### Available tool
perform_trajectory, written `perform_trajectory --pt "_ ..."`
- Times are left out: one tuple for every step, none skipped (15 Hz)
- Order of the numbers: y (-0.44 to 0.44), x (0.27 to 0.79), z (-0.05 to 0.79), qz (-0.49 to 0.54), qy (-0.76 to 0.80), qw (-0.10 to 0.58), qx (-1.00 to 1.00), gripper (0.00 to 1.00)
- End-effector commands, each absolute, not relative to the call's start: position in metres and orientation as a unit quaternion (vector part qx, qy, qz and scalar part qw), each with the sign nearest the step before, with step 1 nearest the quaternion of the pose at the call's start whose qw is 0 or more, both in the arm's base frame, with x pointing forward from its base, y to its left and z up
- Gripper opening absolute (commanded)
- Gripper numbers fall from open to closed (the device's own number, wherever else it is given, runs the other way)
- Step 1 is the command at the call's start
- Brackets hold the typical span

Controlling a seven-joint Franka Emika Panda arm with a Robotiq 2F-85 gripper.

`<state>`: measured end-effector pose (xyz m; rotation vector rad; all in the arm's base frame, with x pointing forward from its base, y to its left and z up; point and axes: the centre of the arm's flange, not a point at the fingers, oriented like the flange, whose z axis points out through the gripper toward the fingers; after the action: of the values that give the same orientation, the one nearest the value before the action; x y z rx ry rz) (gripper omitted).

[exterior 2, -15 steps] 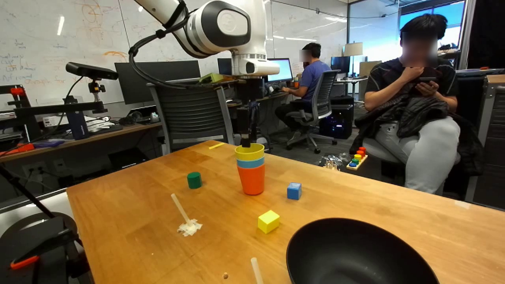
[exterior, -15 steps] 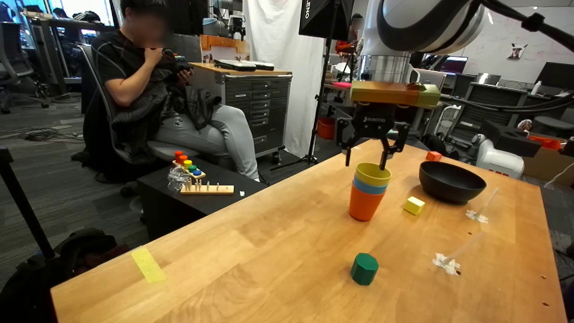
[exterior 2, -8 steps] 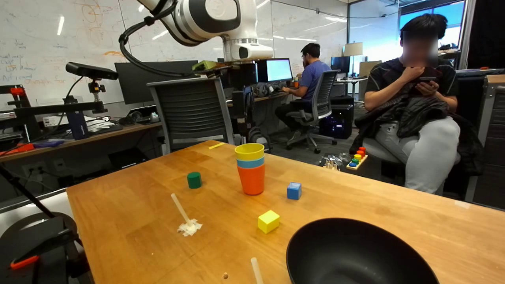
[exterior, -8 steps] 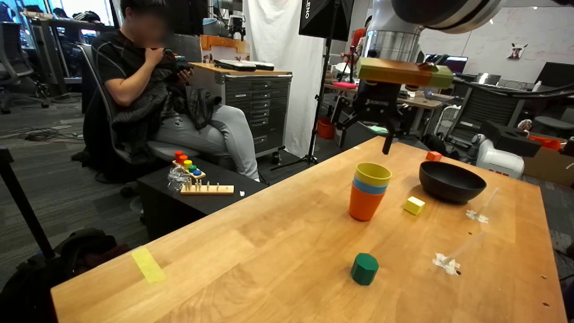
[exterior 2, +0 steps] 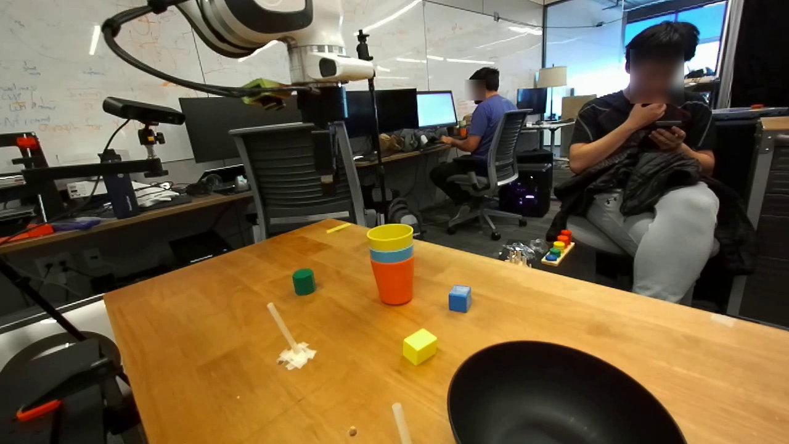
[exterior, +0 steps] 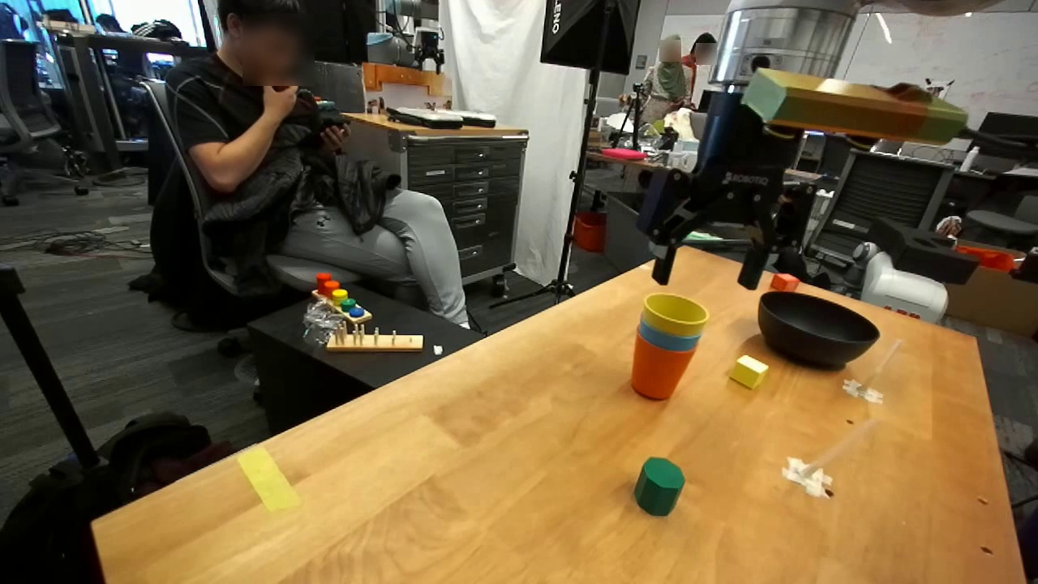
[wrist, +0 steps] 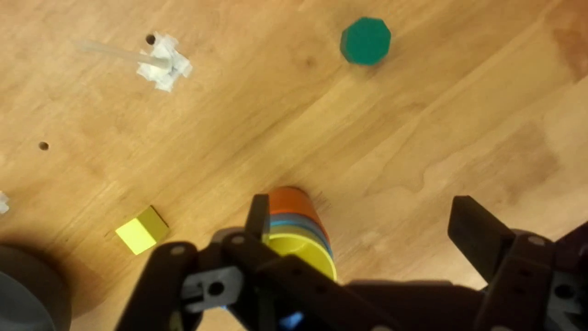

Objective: Stack the three cups

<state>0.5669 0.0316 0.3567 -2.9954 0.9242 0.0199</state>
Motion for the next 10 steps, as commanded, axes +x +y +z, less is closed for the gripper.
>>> perform_trajectory --pt "0.038 0.514 0.359 0.011 0.235 -0.006 -0.972 1.0" --pt "0.038 0.507 0.356 0.021 0.221 -0.008 -0.975 1.0" --pt "0.037 0.5 0.353 0.027 0.21 -0.006 -0.977 1.0" --pt "0.04 0.528 0.346 0.027 0.239 -0.006 -0.971 1.0" --pt "0.039 0.523 0.344 0.031 0.237 -0.007 -0.971 1.0" --pt "0.039 0.523 0.343 0.031 0.237 -0.008 -0.971 1.0" --pt "0.039 0.524 0.343 0.032 0.238 -0.008 -0.971 1.0" --pt "0.039 0.524 0.342 0.033 0.238 -0.008 -0.971 1.0" --pt "0.039 0.524 0.341 0.033 0.238 -0.008 -0.971 1.0" --pt "0.039 0.524 0.341 0.033 0.238 -0.008 -0.971 1.0"
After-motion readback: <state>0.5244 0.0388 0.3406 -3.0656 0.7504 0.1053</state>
